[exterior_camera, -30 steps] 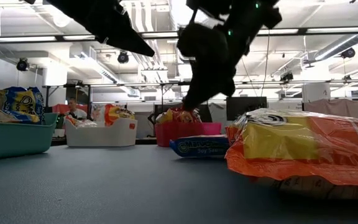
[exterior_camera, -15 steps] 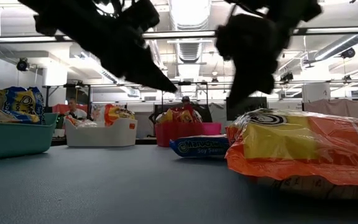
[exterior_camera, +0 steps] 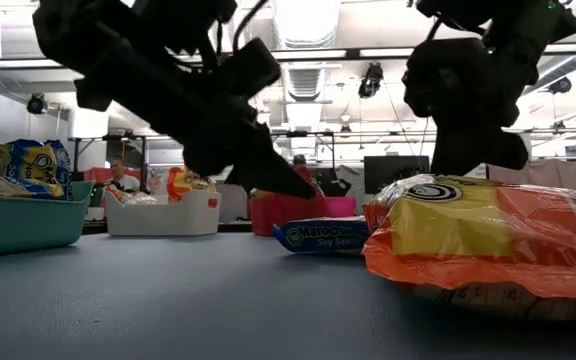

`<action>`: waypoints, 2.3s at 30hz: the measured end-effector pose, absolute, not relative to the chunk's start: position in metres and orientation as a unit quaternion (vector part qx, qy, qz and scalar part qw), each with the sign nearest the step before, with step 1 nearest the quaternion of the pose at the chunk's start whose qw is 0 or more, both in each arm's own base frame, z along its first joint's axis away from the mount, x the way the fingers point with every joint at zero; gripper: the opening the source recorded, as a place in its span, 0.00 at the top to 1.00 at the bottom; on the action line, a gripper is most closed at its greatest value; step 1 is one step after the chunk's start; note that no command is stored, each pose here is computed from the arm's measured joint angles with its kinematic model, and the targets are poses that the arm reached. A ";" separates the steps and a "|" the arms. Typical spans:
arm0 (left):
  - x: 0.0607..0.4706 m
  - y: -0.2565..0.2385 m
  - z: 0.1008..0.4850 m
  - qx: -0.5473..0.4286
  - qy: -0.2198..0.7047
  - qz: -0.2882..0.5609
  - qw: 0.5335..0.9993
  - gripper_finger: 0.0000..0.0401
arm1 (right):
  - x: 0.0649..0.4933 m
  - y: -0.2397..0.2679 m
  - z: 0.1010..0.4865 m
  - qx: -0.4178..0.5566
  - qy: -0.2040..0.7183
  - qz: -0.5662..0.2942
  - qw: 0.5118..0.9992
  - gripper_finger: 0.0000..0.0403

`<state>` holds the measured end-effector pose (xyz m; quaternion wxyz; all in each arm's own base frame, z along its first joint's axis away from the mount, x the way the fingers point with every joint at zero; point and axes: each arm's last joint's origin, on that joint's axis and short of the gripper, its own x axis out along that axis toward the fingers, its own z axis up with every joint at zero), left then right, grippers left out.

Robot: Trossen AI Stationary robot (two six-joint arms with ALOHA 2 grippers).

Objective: Sort Maruchan noodles
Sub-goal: Put the blue noodle pack into the green bin

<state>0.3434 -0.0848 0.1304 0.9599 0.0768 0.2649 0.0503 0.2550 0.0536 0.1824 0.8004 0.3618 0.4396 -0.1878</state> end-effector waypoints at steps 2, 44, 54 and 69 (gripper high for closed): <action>0.345 -0.085 0.124 0.073 0.272 0.034 0.959 0.83 | 0.255 0.054 0.183 0.375 0.435 -0.192 0.796 0.98; 0.330 -0.077 0.086 0.031 0.331 0.046 0.942 0.83 | 0.261 0.065 0.168 0.442 0.301 -0.106 0.838 0.23; 0.331 -0.077 0.087 0.030 0.325 0.046 0.944 0.83 | 0.271 0.067 0.163 0.437 0.282 -0.096 0.848 0.27; 0.332 -0.077 0.088 0.026 0.317 0.046 0.947 0.83 | 0.309 0.074 0.153 0.392 0.338 -0.132 0.846 0.43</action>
